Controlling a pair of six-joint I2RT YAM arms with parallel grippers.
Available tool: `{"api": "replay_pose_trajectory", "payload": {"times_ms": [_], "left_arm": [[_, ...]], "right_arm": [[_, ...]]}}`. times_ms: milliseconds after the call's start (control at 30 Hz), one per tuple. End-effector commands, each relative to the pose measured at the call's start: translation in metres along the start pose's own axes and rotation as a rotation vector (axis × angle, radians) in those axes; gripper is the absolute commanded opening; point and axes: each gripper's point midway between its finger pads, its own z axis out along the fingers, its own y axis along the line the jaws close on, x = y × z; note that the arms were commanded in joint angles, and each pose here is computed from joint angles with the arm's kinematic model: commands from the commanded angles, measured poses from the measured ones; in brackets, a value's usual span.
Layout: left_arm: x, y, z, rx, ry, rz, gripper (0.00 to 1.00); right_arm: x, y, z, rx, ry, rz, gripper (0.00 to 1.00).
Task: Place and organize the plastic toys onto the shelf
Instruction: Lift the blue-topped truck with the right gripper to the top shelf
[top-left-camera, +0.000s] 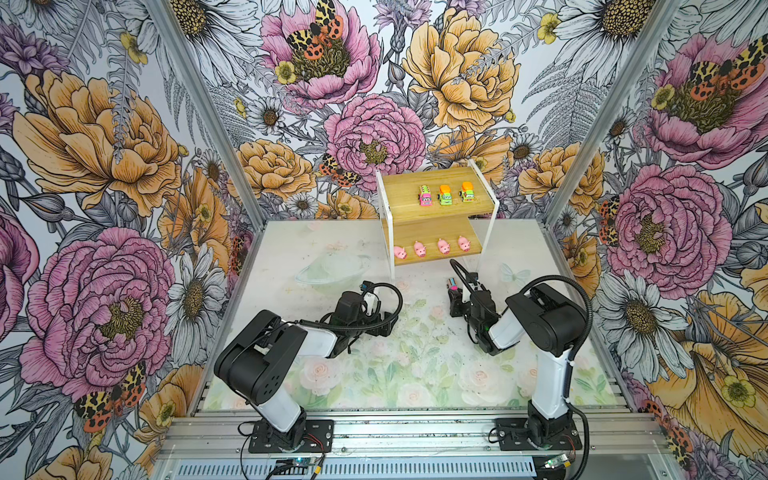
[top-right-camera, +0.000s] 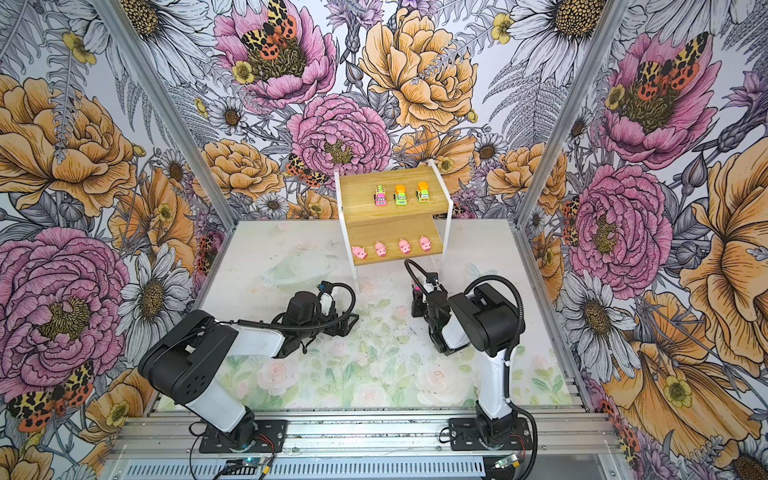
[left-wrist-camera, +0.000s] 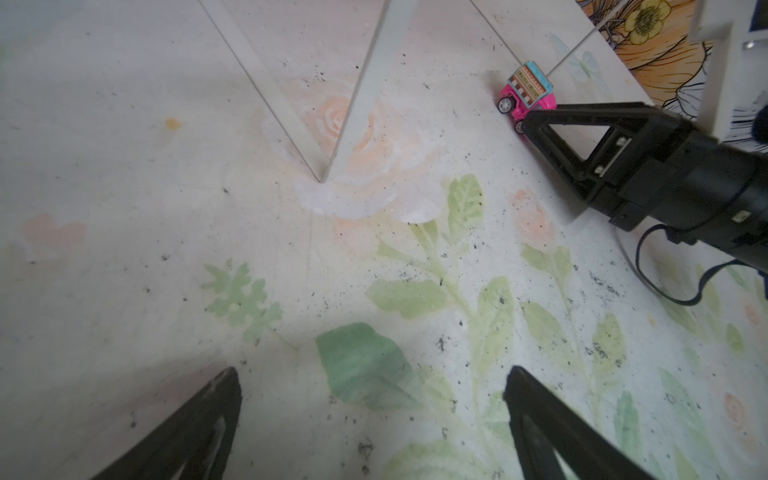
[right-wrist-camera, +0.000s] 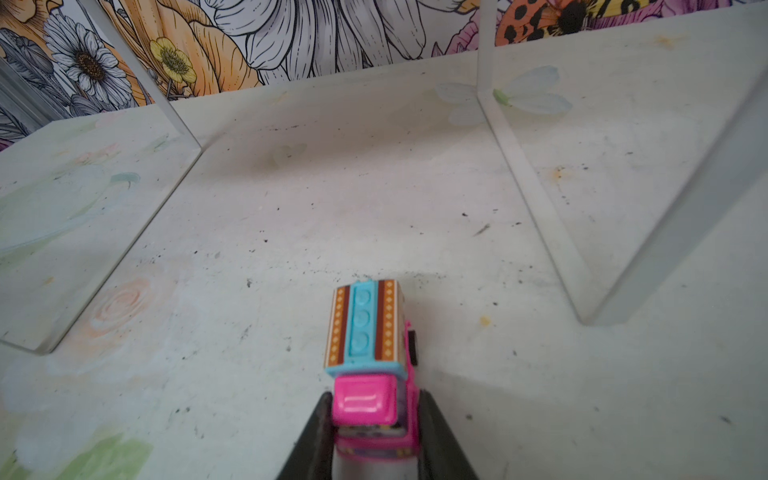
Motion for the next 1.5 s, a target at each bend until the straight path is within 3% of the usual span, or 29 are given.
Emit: {"api": "replay_pose_trajectory", "payload": {"times_ms": [0,267,533,733,1033,1233,1467], "left_arm": [[0.008,0.001,0.001,-0.010,0.021,0.012,0.99],[0.007,0.001,-0.001,-0.010,0.014,0.013,0.99],[0.005,0.000,-0.001,-0.003,0.012,0.013,0.99],[0.004,-0.001,-0.001,0.001,0.011,0.014,0.99],[0.003,-0.002,-0.003,0.008,0.006,0.024,0.99],[0.002,-0.002,-0.004,0.010,0.004,0.025,0.99],[0.001,-0.003,-0.007,0.013,-0.002,0.027,0.99]], "right_arm": [[-0.002,0.006,0.002,-0.028,-0.004,-0.004,0.27],[-0.012,0.017,-0.020,-0.073,-0.024,0.013,0.22],[-0.035,0.051,-0.065,-0.140,0.051,-0.008,0.21],[-0.087,0.090,-0.119,-0.186,0.073,-0.065,0.20],[-0.172,0.121,-0.196,-0.250,-0.041,-0.035,0.18],[-0.220,0.155,-0.206,-0.288,-0.077,-0.078,0.18],[-0.281,0.200,-0.190,-0.324,-0.129,-0.111,0.17]]}}
